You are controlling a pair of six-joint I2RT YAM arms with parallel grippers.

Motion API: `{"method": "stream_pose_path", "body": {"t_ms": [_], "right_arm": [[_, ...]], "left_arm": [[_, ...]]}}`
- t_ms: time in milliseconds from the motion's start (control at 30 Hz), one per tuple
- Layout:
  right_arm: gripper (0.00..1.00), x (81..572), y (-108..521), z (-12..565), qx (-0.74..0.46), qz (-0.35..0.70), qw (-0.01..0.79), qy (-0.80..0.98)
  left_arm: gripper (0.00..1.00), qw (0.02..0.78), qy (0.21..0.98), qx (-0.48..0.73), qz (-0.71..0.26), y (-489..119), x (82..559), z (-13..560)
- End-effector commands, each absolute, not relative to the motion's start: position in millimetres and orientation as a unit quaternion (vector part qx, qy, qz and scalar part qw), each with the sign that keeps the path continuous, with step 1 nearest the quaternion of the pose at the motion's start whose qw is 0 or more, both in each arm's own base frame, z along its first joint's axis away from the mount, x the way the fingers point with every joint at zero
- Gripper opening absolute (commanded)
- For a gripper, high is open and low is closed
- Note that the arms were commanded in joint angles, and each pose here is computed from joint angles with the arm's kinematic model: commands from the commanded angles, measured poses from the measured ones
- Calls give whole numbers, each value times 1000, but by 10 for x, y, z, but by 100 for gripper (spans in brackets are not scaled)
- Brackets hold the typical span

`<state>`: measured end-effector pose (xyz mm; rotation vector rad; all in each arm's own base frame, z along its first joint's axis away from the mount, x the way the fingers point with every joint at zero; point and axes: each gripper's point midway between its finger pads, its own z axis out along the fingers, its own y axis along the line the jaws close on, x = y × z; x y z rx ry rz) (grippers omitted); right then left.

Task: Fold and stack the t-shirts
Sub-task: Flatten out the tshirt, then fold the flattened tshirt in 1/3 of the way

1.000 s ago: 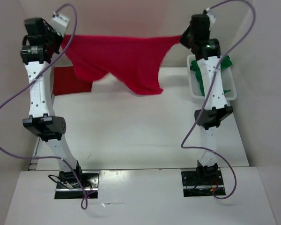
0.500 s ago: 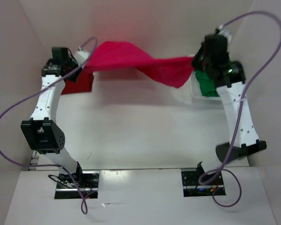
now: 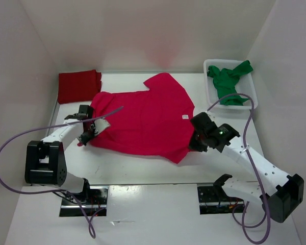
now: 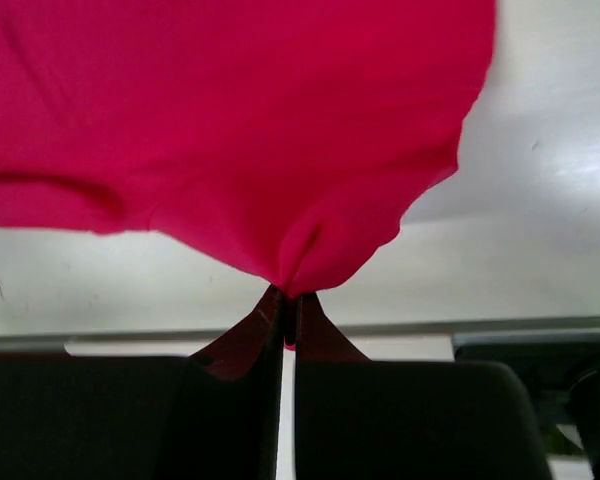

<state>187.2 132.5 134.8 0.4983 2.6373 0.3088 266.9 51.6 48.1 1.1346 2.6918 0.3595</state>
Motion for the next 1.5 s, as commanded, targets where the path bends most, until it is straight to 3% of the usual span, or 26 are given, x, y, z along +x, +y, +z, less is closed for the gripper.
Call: {"method": "stream_pose_path", "body": {"t_ms": [0,500,700,867,1100,1267,1467], "right_arm": [[0,1652,1420,1271,210,95,186,955],[0,1258,1253,1623,223,92,161,957],[0,1217,1294,1607,211,95,145,962],[0,1772,1278,1532,188,31,201,961],[0,3157,1205,1495,157,31,284,945],[0,3605,1181,1185,129,-4,269,954],[0,3785,1160,914,120,-10,247,962]], "left_arm": [[2,71,909,384,145,642,2453,428],[5,-24,923,345,169,863,1605,313],[5,-13,919,358,164,843,1635,357],[5,-24,932,344,115,720,1772,360],[8,-31,945,309,107,750,1977,373],[9,-33,952,286,106,788,2104,368],[12,-67,953,281,93,781,2102,218]]}}
